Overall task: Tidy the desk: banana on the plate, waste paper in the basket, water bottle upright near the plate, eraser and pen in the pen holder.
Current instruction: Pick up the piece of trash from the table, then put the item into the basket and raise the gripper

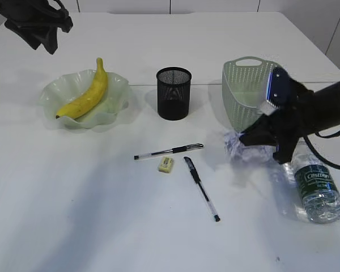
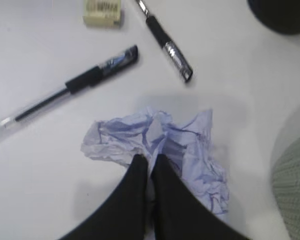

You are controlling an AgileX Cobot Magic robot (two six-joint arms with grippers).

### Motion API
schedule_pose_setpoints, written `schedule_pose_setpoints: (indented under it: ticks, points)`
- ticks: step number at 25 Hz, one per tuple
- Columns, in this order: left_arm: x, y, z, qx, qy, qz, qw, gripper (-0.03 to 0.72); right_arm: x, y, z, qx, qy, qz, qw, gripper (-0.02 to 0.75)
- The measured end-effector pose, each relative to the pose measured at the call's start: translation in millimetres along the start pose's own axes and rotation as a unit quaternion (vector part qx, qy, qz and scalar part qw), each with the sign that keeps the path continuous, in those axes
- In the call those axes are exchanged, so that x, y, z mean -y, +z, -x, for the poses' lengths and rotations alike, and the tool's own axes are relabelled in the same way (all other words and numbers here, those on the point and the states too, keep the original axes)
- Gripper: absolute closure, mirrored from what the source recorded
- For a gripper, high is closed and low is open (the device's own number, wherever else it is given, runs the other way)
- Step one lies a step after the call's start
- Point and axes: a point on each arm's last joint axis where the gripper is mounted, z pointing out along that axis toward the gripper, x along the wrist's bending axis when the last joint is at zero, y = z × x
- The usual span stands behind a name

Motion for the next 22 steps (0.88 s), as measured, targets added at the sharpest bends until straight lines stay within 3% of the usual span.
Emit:
schedule_pose_setpoints:
  ticks: [13,17,22]
  points:
    - [0,0,3.2,0.017,-0.006,0.000,1.000,0.443,-54,-47,13,0.085,0.022,0.119,0.989,0.741]
    - [0,0,3.2,0.017,-0.006,0.000,1.000,0.443,-72,-60,34,0.149,0.024,0.162,0.975,0.741]
    - [0,0,3.3,0.018,-0.006,0.000,1.000,0.443,-78,-75,59,0.245,0.035,0.141,0.959,0.741]
